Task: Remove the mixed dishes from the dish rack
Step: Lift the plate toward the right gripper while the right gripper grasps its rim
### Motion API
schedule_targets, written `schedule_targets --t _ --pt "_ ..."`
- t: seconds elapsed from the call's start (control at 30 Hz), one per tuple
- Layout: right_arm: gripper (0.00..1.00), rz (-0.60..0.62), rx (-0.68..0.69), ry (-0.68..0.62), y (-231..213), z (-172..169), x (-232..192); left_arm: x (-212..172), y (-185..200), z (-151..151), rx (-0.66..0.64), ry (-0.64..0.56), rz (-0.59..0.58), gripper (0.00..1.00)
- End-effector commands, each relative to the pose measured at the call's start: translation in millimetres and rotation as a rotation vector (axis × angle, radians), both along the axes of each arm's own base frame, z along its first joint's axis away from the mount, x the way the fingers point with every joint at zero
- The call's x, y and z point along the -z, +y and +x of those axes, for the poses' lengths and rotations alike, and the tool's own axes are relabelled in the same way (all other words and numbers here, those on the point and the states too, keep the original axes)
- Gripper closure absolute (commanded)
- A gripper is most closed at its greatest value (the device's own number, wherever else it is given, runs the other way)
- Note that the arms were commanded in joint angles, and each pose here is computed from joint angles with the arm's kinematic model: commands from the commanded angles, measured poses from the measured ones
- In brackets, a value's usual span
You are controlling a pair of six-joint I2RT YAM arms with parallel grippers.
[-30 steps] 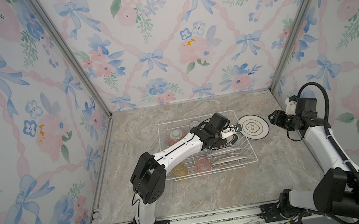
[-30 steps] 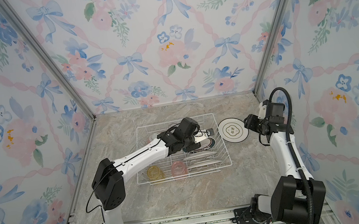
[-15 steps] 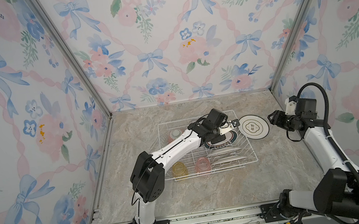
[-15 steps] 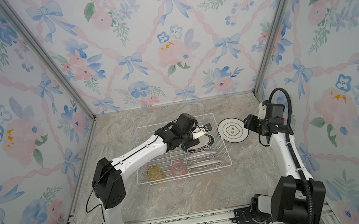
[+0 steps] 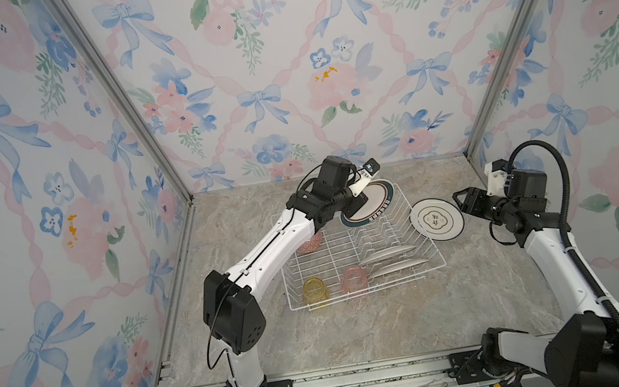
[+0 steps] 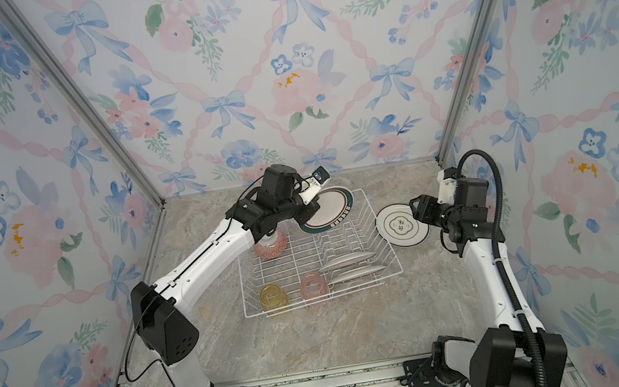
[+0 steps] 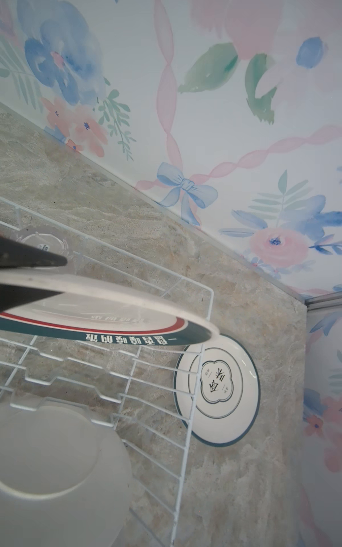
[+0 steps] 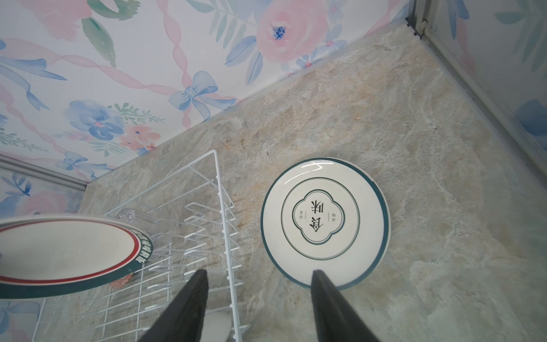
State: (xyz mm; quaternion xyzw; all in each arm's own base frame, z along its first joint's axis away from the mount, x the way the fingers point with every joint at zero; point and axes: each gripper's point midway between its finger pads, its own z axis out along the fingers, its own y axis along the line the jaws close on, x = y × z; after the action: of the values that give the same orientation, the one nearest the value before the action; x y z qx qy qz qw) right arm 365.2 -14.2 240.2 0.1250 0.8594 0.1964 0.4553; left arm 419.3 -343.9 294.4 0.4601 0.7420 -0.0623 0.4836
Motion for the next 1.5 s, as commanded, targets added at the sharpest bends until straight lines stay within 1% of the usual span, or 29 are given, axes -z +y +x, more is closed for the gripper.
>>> schedule_targets --t 0.0,0.17,0.37,0.43,0.57,0.67,0.77,0.93,1.27,1.37,1.47 --pt "0.42 0.019 -0.105 -0.097 23 -2 -18 -46 2 -2 0.014 0.018 -0.205 1.00" --pt "0.42 0.114 -0.300 -0.240 61 -9 -47 -58 7 -3 0.060 0.108 -0.347 1.00" --pt "0.42 0.154 -0.519 -0.279 109 -22 -57 -73 16 -7 0.144 0.202 -0.540 1.00" --pt "0.42 0.153 -0.562 -0.287 120 -26 -59 -79 19 -9 0.178 0.226 -0.608 1.00" --pt "0.42 0.160 -0.595 -0.293 131 -26 -60 -86 25 -14 0.257 0.273 -0.731 1.00" --pt "0.42 0.194 -0.629 -0.307 140 -25 -62 -83 22 -17 0.301 0.316 -0.785 1.00" --pt "0.42 0.217 -0.653 -0.318 148 -23 -63 -80 17 -20 0.341 0.359 -0.820 1.00" --pt "0.42 0.247 -0.678 -0.325 159 -18 -63 -73 6 -22 0.378 0.406 -0.844 1.00" --pt "0.43 0.290 -0.727 -0.360 177 -14 -73 -57 -13 -21 0.405 0.467 -0.840 1.00" --pt "0.46 0.304 -0.737 -0.364 182 -12 -74 -55 -22 -23 0.424 0.480 -0.837 1.00" --pt "0.57 0.318 -0.742 -0.374 186 -10 -77 -52 -28 -23 0.436 0.489 -0.835 1.00"
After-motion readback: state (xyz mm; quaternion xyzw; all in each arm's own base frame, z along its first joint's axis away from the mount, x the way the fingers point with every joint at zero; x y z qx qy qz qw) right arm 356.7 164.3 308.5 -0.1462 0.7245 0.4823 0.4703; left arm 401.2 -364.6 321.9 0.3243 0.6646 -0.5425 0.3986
